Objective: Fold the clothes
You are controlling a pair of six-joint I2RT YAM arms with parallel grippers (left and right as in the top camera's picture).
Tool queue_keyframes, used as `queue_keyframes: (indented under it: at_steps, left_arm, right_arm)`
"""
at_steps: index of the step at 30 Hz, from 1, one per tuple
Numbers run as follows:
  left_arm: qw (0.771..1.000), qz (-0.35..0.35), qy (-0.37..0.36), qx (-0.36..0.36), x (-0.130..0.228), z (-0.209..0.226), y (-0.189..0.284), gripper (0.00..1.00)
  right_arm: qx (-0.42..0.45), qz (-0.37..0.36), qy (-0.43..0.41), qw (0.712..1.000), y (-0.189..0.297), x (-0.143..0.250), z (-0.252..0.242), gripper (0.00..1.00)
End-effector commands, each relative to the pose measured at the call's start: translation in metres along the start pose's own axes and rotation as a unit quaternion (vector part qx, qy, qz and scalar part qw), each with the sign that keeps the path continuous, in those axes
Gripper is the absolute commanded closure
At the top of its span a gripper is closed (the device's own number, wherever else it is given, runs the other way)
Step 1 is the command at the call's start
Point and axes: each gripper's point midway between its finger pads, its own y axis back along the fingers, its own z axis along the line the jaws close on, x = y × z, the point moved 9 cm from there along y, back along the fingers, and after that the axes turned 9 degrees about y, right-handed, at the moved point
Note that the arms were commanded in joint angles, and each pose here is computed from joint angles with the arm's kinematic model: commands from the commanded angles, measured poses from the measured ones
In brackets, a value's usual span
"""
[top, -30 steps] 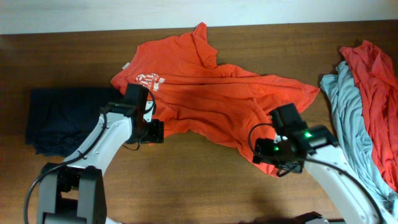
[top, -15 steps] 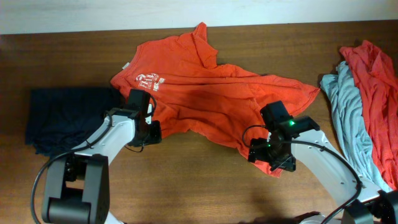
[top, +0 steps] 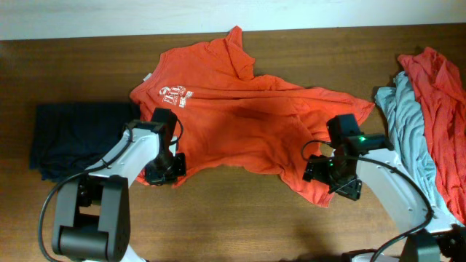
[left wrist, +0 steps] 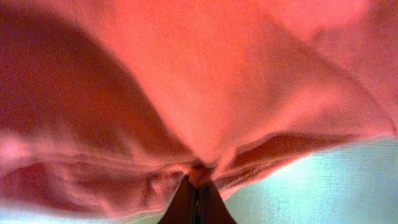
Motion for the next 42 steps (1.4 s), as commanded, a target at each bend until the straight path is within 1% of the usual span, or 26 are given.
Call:
queue_keyframes:
  at_steps: [1,7,9,11,13,14,15,17,19,23,28,35,38,42]
  left_arm:
    - [0.999,-0.026,-0.031,0.016,-0.006,-0.007,0.03,0.99]
    - [0.997,-0.057,-0.049,0.017,0.002,-0.005,0.07,1.0]
    - [0.997,-0.067,-0.049,0.009,0.006,-0.002,0.081,1.0]
    - [0.996,-0.081,-0.048,-0.001,0.009,0.001,0.092,0.99]
    - [0.995,-0.092,-0.048,-0.004,0.012,0.003,0.1,1.0]
    - [0.994,-0.097,-0.048,-0.003,0.014,0.004,0.104,0.99]
    - [0.994,-0.101,-0.048,-0.001,0.016,0.004,0.107,0.99]
    - [0.993,-0.107,-0.048,0.0,0.019,0.006,0.111,0.99]
    - [0.993,-0.108,-0.048,0.0,0.023,0.007,0.115,0.99]
    - [0.993,-0.107,-0.047,-0.016,0.029,0.013,0.119,0.99]
    - [0.993,-0.103,-0.048,-0.028,0.036,0.017,0.122,0.99]
    - [0.994,-0.092,-0.048,-0.029,0.044,0.02,0.126,0.99]
    - [0.995,-0.076,-0.048,-0.034,0.049,0.022,0.125,1.0]
    - [0.996,-0.053,-0.055,-0.043,0.057,0.025,0.128,0.99]
  right_arm:
    - [0.004,0.021,-0.005,1.0,-0.006,0.002,-0.002,0.06]
    - [0.02,0.059,-0.014,0.998,-0.03,0.015,-0.008,0.08]
    - [0.014,0.067,-0.019,0.997,-0.041,0.021,-0.011,0.13]
    - [0.002,0.071,-0.027,0.997,-0.051,0.025,-0.011,0.24]
    - [-0.015,0.066,-0.027,0.997,-0.058,0.027,-0.01,0.38]
    - [-0.022,0.064,-0.027,0.997,-0.061,0.028,-0.01,0.47]
    - [-0.028,0.064,-0.027,0.997,-0.063,0.028,-0.009,0.64]
    - [-0.028,0.063,-0.027,0.997,-0.062,0.028,-0.009,0.84]
    - [-0.03,0.06,-0.027,0.997,-0.061,0.026,-0.009,0.96]
    - [-0.003,0.052,-0.055,0.997,-0.048,0.015,-0.021,0.96]
    - [0.056,0.051,-0.127,0.989,-0.015,-0.001,-0.057,0.96]
    - [0.049,0.006,-0.161,0.986,0.036,-0.031,-0.097,0.96]
    - [0.074,0.0,-0.184,0.98,0.049,-0.032,-0.115,0.96]
    - [0.101,0.02,-0.198,0.975,0.054,-0.022,-0.131,0.96]
